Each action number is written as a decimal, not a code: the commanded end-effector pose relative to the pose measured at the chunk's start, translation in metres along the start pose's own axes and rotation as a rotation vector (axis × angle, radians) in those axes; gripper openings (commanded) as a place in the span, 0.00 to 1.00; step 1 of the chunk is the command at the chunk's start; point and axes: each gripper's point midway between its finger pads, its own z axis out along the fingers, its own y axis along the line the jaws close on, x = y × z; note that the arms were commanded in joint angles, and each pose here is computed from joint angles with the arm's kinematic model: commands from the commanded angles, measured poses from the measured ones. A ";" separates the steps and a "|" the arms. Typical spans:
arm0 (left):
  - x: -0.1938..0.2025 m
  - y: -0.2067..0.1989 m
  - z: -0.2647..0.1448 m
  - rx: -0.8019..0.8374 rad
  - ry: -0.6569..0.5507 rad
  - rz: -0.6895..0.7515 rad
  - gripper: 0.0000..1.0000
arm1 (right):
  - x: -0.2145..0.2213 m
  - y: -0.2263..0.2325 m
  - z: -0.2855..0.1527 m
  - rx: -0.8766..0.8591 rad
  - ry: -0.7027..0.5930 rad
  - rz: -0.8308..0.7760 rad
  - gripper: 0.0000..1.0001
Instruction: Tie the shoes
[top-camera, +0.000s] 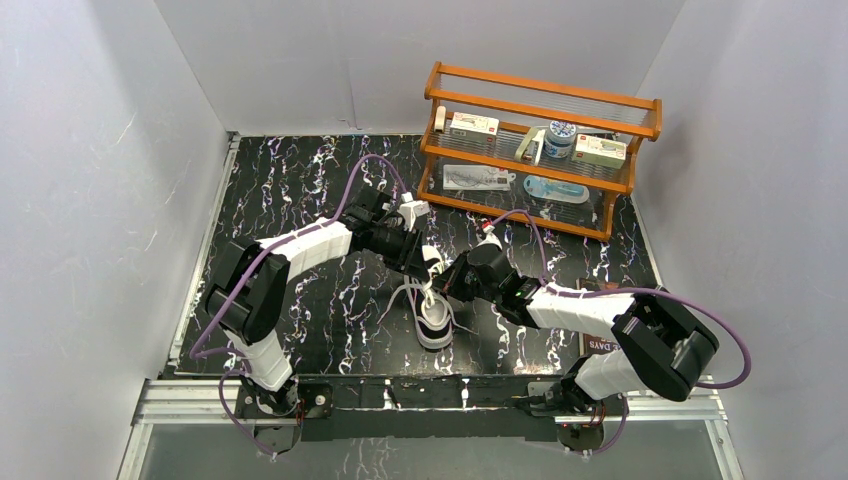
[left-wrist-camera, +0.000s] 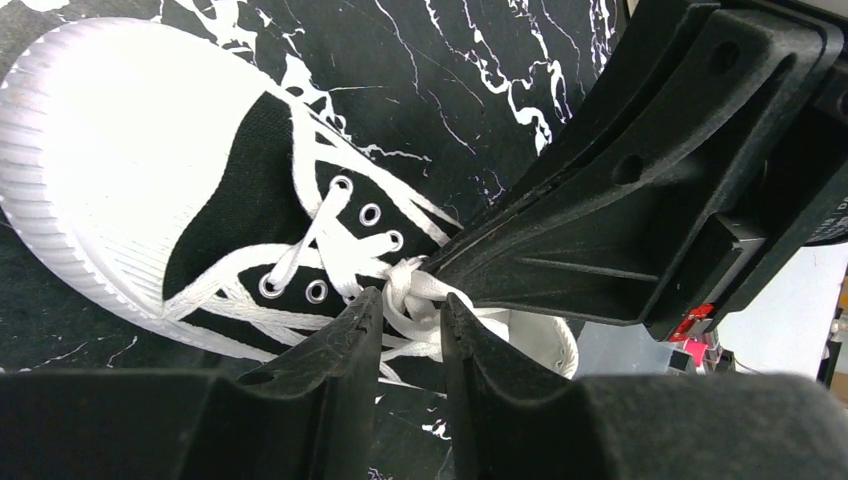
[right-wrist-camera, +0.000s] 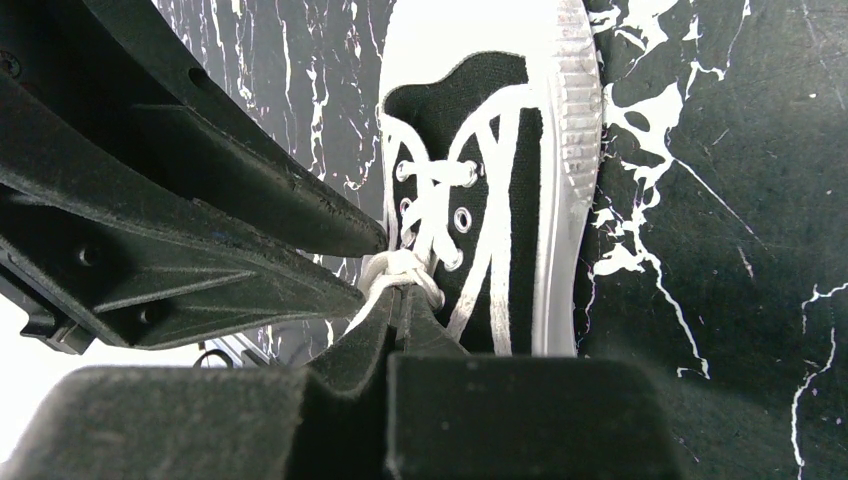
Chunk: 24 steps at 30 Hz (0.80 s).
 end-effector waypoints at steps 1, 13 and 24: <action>0.000 -0.017 -0.004 0.059 0.008 0.032 0.27 | -0.013 0.016 0.002 -0.043 -0.042 -0.011 0.00; 0.007 -0.013 0.002 0.038 0.040 0.037 0.20 | -0.014 0.018 0.001 -0.046 -0.048 -0.008 0.00; 0.014 -0.013 0.006 0.038 0.061 0.048 0.27 | -0.015 0.020 0.002 -0.049 -0.046 -0.013 0.00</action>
